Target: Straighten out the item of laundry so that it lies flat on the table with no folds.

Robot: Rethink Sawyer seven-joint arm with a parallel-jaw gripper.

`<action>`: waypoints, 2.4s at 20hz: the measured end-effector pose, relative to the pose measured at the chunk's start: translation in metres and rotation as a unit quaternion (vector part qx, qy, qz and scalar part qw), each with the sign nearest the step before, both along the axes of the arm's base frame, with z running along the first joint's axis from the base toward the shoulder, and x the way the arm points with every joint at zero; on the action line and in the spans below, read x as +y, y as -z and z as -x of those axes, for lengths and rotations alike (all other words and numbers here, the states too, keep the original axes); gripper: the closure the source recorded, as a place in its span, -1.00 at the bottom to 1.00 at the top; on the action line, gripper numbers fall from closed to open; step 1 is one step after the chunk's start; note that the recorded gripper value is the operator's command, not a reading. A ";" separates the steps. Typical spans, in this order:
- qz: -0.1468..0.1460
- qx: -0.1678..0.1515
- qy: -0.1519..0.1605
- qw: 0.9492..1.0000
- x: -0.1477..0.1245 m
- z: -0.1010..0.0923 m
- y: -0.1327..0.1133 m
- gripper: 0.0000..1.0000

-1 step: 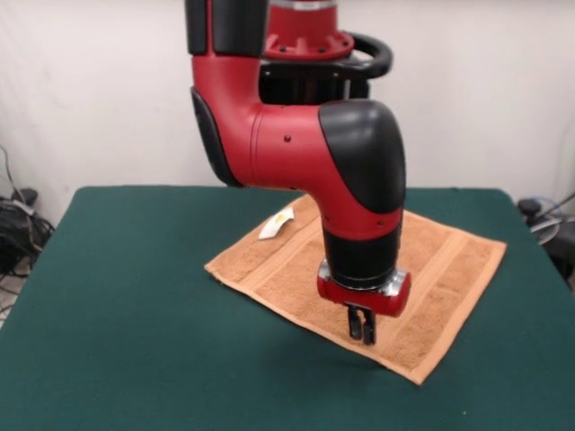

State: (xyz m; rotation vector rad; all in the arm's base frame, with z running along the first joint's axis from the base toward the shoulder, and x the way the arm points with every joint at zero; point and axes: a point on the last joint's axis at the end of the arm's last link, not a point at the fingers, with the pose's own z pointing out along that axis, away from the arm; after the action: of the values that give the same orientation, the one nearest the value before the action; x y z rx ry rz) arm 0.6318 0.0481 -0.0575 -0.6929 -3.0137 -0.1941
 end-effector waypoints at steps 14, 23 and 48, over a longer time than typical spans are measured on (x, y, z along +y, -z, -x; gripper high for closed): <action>-0.015 -0.001 0.007 1.000 -0.004 -0.004 0.001 1.00; -0.028 -0.009 -0.013 0.999 -0.007 -0.004 0.002 1.00; -0.023 -0.033 -0.059 0.997 -0.005 -0.002 0.002 1.00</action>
State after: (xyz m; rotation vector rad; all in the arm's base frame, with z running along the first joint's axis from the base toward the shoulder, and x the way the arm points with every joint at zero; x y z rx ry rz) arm 0.6343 0.0431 -0.0590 -0.5141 -3.0890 -0.2870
